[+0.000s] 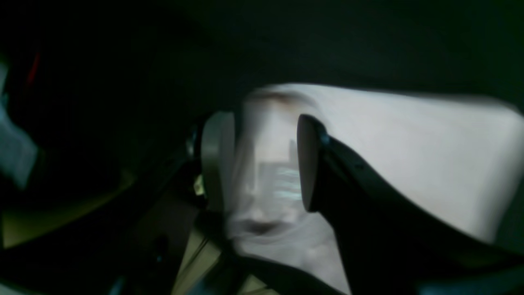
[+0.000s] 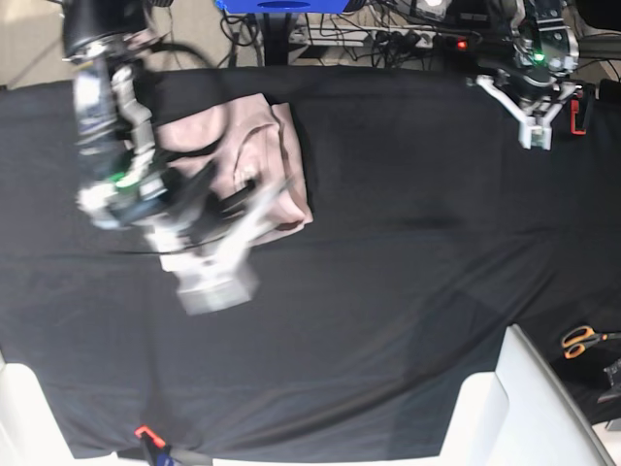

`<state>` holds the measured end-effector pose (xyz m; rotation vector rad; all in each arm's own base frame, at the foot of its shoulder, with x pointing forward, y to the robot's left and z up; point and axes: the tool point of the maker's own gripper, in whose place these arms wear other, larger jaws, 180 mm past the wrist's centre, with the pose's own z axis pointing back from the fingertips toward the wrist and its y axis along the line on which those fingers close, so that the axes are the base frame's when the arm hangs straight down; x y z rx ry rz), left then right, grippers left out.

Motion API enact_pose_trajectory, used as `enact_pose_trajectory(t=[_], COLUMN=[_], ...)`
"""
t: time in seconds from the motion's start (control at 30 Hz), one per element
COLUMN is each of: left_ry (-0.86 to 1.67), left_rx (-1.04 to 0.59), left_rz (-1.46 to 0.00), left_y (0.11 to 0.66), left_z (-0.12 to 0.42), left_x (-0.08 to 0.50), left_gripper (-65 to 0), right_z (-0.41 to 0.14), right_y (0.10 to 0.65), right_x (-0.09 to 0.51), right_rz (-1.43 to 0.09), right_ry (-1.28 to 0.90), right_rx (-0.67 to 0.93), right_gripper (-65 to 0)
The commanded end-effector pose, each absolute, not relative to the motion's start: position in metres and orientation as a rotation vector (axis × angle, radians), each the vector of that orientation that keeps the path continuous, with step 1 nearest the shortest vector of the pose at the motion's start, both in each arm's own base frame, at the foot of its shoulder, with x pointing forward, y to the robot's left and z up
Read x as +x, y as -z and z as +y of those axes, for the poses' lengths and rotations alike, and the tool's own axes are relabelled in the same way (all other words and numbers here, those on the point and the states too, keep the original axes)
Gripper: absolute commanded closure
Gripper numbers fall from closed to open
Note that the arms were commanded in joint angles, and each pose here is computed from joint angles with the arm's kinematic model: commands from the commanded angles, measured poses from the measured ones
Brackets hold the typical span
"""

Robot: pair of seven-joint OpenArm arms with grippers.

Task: Fold the T-shirt properly
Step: 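Raise the right gripper and bring the left gripper to the shirt's folded edge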

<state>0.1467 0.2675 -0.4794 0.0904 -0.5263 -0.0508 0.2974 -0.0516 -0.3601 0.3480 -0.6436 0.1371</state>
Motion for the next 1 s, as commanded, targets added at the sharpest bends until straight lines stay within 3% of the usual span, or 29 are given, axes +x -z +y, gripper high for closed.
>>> enact_pose_trajectory(t=[0.0,0.2,0.23,0.43,0.53,0.73,0.97], left_ry=[0.075,0.03,0.019,-0.09,-0.085,-0.022,0.046], left_rx=[0.016,-0.407,-0.475,-0.687,-0.763,-0.862,-0.897], left_rz=[-0.581,-0.666,-0.691,-0.73,-0.65,-0.6,-0.645], left_y=[0.468,0.443,0.437,0.431,0.446,0.452,0.434], left_z=[0.251,0.181,0.173,0.157,0.133,0.076,0.051], left_x=[0.157,0.169,0.17,0.178,0.18,0.183,0.195], left_gripper=[0.0,0.0,-4.1,-51.7,-62.5,-59.4,-59.4], right_z=[-0.068,-0.149,-0.153,-0.172,-0.172,-0.173,-0.176], right_y=[0.361,0.395,0.403,0.44,0.454,0.466,0.464], right_x=[0.299,0.276,0.269,0.239,0.231,0.222,0.223], right_rz=[-0.656,-0.612,-0.599,-0.55,-0.519,-0.48,-0.485], right_ry=[-0.072,0.044,0.041,0.059,0.048,0.05,0.054], right_rx=[0.34,0.2,0.19,0.15,0.161,0.165,0.16], right_gripper=[-24.3,-24.3,-24.3,-24.3,-24.3,-24.3,-24.3])
